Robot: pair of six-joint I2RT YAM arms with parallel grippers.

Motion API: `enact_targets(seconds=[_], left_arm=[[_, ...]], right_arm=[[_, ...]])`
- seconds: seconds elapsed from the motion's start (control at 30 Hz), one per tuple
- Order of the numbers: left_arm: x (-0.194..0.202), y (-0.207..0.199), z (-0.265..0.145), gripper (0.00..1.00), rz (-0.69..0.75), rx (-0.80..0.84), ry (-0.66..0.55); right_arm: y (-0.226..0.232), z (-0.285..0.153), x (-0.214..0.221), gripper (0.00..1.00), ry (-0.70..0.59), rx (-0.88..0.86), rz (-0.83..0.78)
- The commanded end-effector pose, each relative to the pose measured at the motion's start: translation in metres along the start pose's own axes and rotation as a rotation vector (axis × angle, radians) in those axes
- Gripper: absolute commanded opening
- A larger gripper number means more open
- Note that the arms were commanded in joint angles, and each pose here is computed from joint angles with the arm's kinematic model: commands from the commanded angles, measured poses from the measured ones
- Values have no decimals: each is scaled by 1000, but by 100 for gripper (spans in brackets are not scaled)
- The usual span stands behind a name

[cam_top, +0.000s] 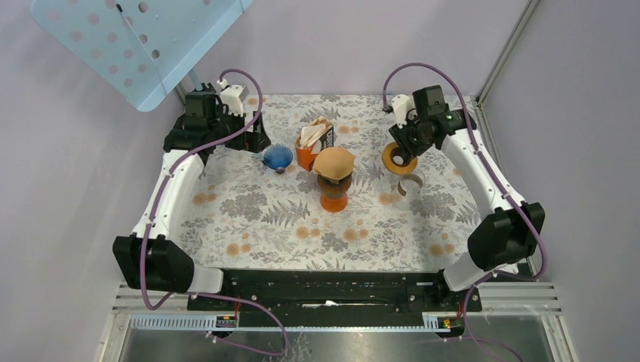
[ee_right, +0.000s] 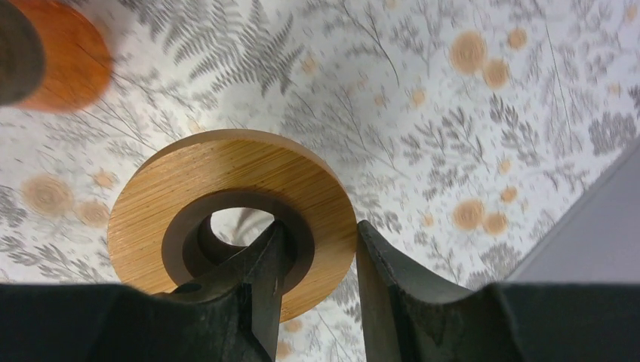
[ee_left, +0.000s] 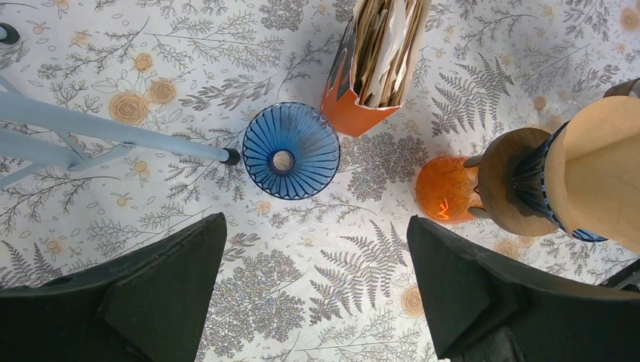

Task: Place the coffee filter in the dripper
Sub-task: Place the dripper holder onto the coffee server.

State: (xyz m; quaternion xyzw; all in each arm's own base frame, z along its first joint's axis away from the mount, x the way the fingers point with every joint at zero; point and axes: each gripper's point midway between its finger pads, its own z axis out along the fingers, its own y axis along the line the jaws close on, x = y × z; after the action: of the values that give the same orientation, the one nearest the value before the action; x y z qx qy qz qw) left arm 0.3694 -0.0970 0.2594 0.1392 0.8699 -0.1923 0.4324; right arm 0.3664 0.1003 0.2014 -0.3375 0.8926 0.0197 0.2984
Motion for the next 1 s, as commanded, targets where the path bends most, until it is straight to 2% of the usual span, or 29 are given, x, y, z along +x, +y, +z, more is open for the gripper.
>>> enact_targets(seconds=[0.0,0.43,0.97], left_arm=[[-14,-1,-1,99,32,21,-36],[-9,-4,4,99,15,47,-20],[-7,-4,4,99,13,50,-18]], right_arm=[[-13,-26,26,26,77,49,-19],[-11,-7,68,26,201,26,-19],[-18,16,84,26,234,27,6]])
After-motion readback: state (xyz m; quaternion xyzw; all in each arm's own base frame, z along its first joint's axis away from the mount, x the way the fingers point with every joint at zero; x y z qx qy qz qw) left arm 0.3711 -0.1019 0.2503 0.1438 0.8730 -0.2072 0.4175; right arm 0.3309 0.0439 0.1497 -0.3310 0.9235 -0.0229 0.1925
